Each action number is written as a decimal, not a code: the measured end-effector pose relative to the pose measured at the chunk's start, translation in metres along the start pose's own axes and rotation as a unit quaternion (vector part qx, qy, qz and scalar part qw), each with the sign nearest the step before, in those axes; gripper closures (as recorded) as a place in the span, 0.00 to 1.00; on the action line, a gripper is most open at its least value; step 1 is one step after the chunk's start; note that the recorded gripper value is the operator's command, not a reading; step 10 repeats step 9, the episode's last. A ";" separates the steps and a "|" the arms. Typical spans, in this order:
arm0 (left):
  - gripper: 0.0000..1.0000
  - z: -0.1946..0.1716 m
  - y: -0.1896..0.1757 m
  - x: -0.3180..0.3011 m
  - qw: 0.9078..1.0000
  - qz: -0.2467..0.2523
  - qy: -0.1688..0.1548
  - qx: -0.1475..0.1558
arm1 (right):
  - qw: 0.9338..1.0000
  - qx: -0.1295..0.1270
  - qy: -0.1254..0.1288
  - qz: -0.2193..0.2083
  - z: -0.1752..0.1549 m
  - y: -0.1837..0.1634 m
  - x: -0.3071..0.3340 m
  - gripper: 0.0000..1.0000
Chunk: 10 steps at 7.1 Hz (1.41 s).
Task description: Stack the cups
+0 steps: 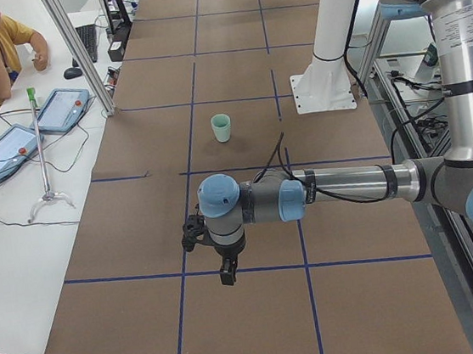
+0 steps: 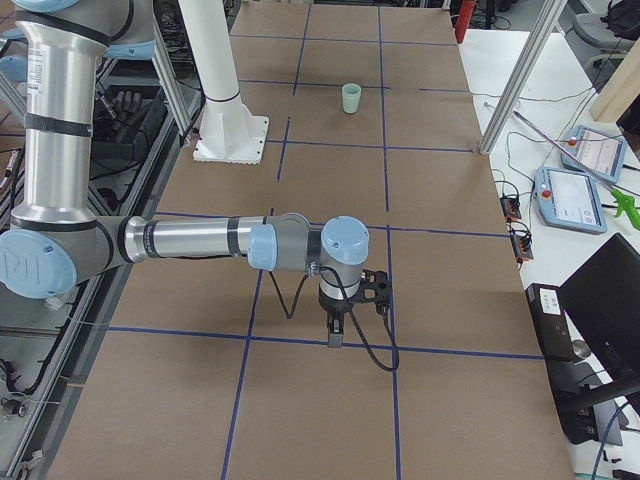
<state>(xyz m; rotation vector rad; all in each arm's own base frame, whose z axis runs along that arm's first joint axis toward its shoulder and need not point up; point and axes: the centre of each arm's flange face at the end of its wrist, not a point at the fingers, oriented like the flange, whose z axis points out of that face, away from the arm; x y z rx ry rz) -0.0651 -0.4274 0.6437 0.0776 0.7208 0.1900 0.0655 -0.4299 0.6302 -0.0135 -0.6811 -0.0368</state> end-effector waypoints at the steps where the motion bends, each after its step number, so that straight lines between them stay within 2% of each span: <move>1: 0.00 0.000 0.000 0.000 1.000 0.001 0.000 0.001 | 1.000 0.000 0.000 0.000 0.000 0.000 0.000 0.00; 10: 0.00 -0.004 -0.001 0.003 1.000 0.005 0.002 0.005 | 1.000 0.000 0.000 0.000 0.000 0.000 0.000 0.00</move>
